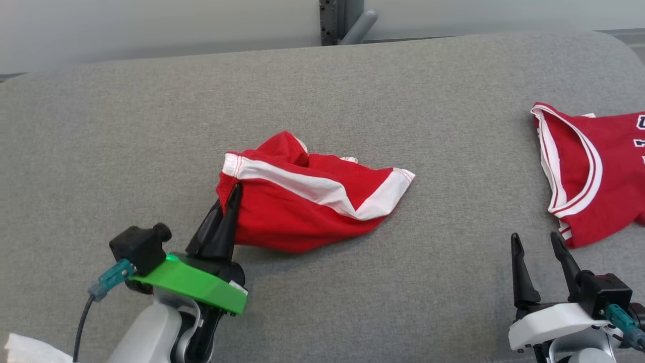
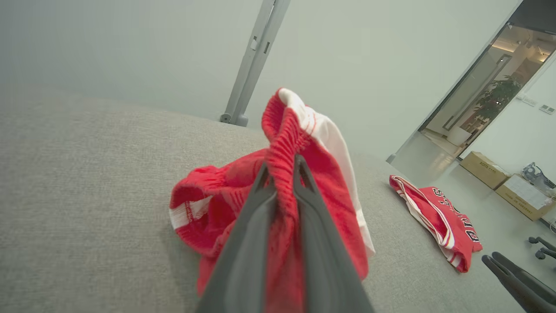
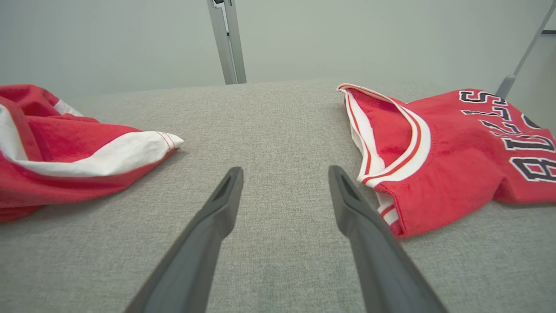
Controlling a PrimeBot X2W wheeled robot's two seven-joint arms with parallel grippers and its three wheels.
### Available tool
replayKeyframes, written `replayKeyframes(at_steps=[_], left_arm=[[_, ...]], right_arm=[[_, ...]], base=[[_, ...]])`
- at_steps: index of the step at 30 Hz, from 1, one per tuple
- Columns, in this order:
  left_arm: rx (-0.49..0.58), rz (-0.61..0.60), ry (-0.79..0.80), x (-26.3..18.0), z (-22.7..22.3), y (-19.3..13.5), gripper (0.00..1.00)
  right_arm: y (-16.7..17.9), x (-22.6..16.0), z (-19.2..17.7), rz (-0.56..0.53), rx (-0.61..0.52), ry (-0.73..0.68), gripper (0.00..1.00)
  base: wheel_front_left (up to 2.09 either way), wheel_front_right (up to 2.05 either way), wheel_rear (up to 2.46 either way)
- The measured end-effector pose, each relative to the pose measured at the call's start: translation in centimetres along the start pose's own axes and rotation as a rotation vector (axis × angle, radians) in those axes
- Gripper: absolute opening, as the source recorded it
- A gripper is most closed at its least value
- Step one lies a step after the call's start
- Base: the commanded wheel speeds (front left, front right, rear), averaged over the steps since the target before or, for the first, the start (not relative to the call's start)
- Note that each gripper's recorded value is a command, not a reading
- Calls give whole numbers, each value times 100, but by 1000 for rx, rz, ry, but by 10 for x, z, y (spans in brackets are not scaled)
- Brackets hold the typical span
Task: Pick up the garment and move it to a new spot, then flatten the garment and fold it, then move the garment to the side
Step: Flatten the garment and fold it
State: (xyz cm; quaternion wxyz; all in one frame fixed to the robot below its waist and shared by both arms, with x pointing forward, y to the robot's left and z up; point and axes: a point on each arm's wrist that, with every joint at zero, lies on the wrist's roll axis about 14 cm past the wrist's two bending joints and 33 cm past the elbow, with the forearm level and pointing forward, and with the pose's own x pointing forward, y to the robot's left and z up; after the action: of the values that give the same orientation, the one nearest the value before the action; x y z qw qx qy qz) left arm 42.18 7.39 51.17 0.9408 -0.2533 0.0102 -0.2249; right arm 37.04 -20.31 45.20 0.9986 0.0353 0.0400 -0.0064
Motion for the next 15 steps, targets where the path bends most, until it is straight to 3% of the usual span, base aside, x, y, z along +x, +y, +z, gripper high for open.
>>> replayKeyframes(at_steps=[7,8,9,10,11,15], left_arm=[[-13,115,38,-34,-21,20,0],[-21,130,41,-37,-24,22,27],[-31,143,44,-41,-26,23,47],[-36,154,47,-44,-29,24,78],[-35,163,51,-48,-30,25,100],[-51,210,66,-59,-39,33,100]], right_arm=[[18,5,-5,55,1,13,100],[19,5,-4,60,1,11,100],[21,5,-3,64,0,9,100],[22,5,-3,67,0,7,100],[22,5,-2,70,0,5,100],[24,4,1,75,-2,-3,100]], base=[[0,0,0],[0,0,0],[0,0,0],[0,0,0],[0,0,0],[0,0,0]])
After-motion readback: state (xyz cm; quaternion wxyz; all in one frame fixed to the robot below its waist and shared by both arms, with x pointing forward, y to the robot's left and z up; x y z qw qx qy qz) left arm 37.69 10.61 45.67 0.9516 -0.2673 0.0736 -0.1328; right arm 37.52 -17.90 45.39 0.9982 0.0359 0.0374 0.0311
